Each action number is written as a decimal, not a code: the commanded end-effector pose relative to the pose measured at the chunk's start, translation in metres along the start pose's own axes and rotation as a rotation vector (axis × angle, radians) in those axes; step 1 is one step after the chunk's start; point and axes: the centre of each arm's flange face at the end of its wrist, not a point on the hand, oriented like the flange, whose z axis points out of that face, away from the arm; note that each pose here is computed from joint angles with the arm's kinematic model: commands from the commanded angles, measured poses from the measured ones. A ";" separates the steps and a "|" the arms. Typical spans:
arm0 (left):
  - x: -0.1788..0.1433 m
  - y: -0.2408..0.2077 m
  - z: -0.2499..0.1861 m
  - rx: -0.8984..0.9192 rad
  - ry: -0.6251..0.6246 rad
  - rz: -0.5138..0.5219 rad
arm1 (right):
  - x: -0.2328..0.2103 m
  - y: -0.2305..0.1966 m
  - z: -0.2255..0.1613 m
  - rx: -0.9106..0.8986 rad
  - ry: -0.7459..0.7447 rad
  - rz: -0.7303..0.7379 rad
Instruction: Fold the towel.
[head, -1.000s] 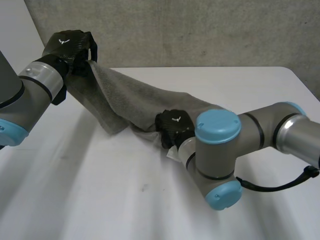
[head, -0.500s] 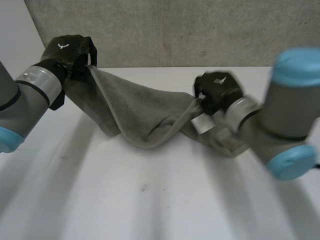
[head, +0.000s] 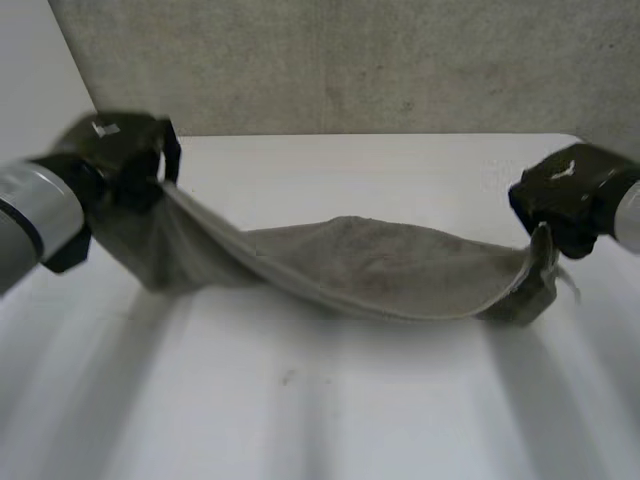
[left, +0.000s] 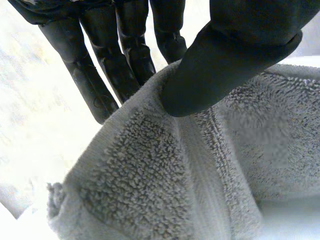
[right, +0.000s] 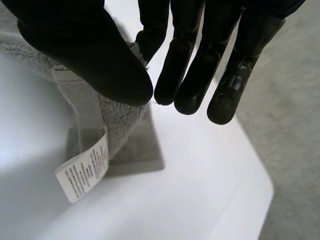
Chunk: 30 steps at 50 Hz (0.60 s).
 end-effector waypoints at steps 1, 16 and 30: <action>0.001 0.056 0.047 -0.146 0.043 0.173 | -0.002 0.010 0.048 0.011 0.013 -0.017; -0.050 -0.130 0.099 0.761 -0.142 0.101 | 0.117 -0.103 0.050 0.863 0.730 0.047; -0.043 -0.023 0.078 0.344 -0.090 -0.102 | 0.079 -0.025 0.061 0.542 0.250 0.098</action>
